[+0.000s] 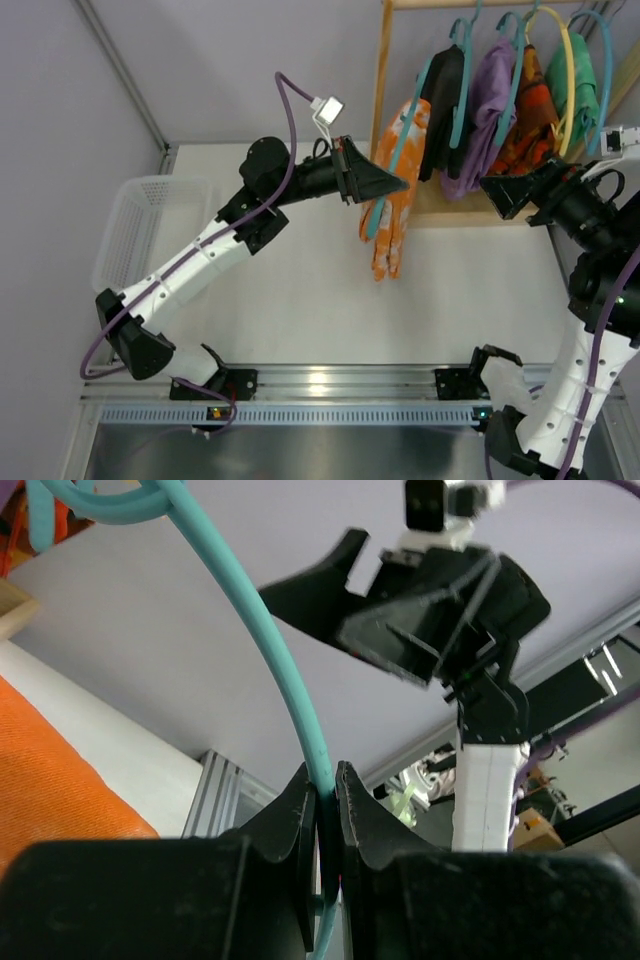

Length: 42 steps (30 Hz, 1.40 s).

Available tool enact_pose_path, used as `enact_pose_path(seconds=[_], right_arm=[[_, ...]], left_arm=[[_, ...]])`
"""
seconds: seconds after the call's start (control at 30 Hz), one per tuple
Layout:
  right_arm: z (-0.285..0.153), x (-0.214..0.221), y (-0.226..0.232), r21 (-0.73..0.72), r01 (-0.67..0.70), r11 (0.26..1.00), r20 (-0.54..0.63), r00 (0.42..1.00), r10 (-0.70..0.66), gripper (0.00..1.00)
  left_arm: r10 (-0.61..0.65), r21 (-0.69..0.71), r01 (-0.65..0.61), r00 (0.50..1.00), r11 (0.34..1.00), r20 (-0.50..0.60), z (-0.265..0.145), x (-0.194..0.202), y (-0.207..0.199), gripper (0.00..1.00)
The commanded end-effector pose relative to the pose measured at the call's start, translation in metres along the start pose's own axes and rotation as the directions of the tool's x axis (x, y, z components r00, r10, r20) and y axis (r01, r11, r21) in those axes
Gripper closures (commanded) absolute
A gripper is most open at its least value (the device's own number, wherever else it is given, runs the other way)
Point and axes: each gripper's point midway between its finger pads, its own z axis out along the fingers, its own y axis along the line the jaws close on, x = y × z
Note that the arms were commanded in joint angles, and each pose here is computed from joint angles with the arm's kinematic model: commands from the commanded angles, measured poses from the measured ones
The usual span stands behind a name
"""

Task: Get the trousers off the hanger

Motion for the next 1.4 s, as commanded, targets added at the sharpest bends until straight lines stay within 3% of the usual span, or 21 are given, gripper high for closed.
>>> enact_pose_path(seconds=[0.0, 0.27, 0.6, 0.7, 0.9, 1.03, 1.2, 1.37], right_arm=[[0.003, -0.034, 0.04, -0.22, -0.133, 0.966, 0.1, 0.982, 0.158, 0.01], [0.03, -0.054, 0.042, -0.302, -0.343, 0.889, 0.077, 0.921, 0.382, 0.04], [0.072, -0.038, 0.094, -0.478, -0.343, 0.809, -0.066, 0.932, 0.356, 0.05], [0.076, -0.026, 0.134, -0.58, -0.316, 0.751, -0.124, 0.945, 0.302, 0.09], [0.097, 0.0, 0.172, -0.629, -0.361, 0.688, -0.212, 0.932, 0.294, 0.14], [0.111, 0.001, 0.198, -0.673, -0.397, 0.624, -0.247, 0.916, 0.316, 0.22], [0.131, 0.021, 0.213, -0.656, -0.444, 0.61, -0.305, 0.895, 0.325, 0.34], [0.145, 0.026, 0.227, -0.661, -0.477, 0.58, -0.34, 0.879, 0.335, 0.61]], left_arm=[[0.33, 0.221, -0.37, 0.923, 0.902, 0.199, -0.036, -0.026, -0.108, 1.0], [0.416, 0.176, -0.455, 0.883, 0.873, 0.219, -0.053, -0.015, -0.113, 1.0], [0.406, 0.077, -0.442, 0.87, 0.894, 0.279, -0.06, -0.028, -0.104, 1.0], [0.407, 0.052, -0.436, 0.872, 0.899, 0.273, -0.06, -0.028, -0.099, 1.0], [0.436, 0.018, -0.455, 0.863, 0.89, 0.255, -0.061, -0.03, -0.096, 1.0], [0.446, -0.016, -0.458, 0.858, 0.889, 0.255, -0.066, -0.032, -0.089, 1.0], [0.44, -0.069, -0.44, 0.853, 0.896, 0.281, -0.074, -0.038, -0.074, 1.0], [0.444, -0.112, -0.431, 0.845, 0.895, 0.297, -0.085, -0.04, -0.065, 1.0]])
